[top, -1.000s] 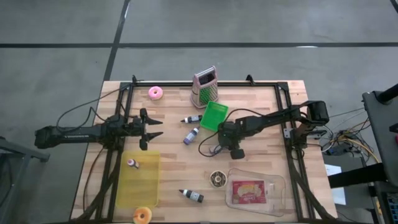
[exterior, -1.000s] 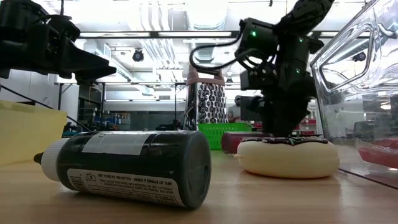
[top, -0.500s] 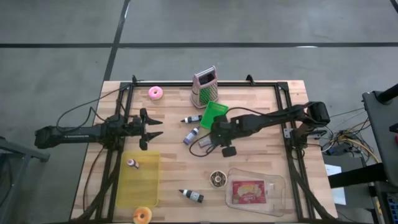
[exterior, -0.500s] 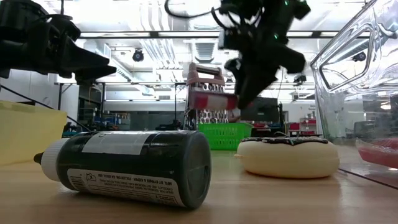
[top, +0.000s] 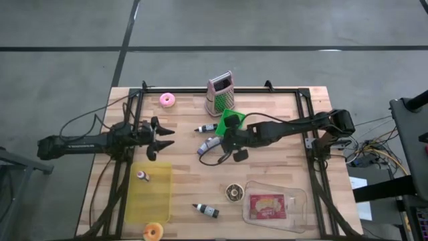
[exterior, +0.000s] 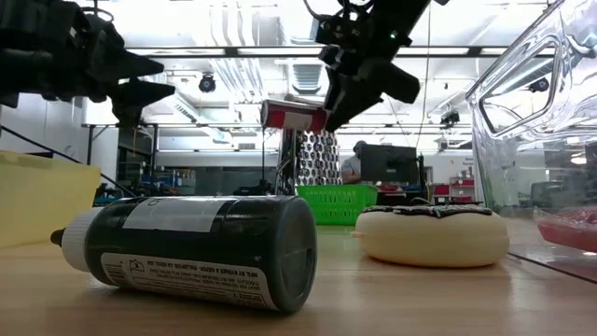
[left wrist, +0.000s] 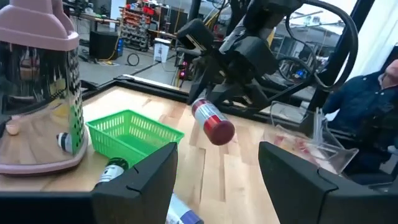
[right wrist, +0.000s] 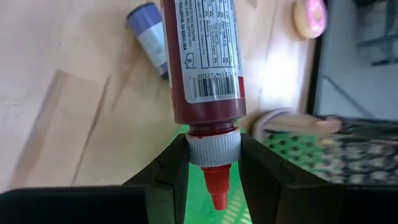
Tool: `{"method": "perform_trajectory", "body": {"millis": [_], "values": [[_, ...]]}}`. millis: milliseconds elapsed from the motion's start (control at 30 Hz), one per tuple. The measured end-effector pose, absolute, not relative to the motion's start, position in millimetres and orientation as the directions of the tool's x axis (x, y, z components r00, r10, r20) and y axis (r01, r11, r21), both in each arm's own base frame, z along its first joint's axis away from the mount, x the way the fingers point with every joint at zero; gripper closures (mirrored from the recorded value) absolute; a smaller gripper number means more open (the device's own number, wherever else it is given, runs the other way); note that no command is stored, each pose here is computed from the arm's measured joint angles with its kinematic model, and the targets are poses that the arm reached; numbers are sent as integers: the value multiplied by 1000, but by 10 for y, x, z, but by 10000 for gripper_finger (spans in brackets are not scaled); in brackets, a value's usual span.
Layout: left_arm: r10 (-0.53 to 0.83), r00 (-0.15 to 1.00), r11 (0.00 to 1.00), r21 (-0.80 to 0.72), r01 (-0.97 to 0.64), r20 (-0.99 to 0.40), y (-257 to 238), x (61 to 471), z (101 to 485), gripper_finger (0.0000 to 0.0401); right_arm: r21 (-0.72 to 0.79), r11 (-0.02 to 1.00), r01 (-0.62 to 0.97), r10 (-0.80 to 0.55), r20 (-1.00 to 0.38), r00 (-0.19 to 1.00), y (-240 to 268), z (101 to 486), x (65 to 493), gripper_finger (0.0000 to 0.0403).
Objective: Pick & Place Food Item
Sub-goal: Put the red ink bottle into the yellow bin
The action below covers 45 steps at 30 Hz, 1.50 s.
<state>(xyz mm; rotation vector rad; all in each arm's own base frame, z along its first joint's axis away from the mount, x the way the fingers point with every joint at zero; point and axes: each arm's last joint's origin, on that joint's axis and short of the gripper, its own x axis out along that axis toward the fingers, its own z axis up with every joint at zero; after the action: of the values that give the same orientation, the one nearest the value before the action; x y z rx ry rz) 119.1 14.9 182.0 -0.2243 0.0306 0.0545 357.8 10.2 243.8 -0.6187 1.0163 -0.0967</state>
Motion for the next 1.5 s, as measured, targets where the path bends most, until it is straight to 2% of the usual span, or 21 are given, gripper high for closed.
{"method": "perform_trajectory", "body": {"millis": [267, 633, 1033, 1200, 1500], "values": [[28, 998, 956, -291, -44, -61, 152, 1257, 1907, 172, -582, 781, -226, -384, -733, 561, 92, 2440, 3624, 302], [9, 973, 951, -300, -79, -229, 202, 1617, 2013, 172, -615, 748, -249, -401, -718, 569, 91, 2381, 3681, 302], [-126, 930, 931, -364, -10, -347, 240, 2094, 2129, 172, -673, 678, -297, -411, -682, 606, 115, 2434, 3720, 302], [-128, 897, 925, -378, -46, -423, 282, 2225, 2132, 172, -686, 652, -323, -412, -678, 609, 153, 2435, 3719, 302], [-169, 889, 917, -400, -18, -426, 352, 2397, 2191, 171, -692, 635, -343, -408, -677, 612, 174, 2434, 3718, 302]]}}
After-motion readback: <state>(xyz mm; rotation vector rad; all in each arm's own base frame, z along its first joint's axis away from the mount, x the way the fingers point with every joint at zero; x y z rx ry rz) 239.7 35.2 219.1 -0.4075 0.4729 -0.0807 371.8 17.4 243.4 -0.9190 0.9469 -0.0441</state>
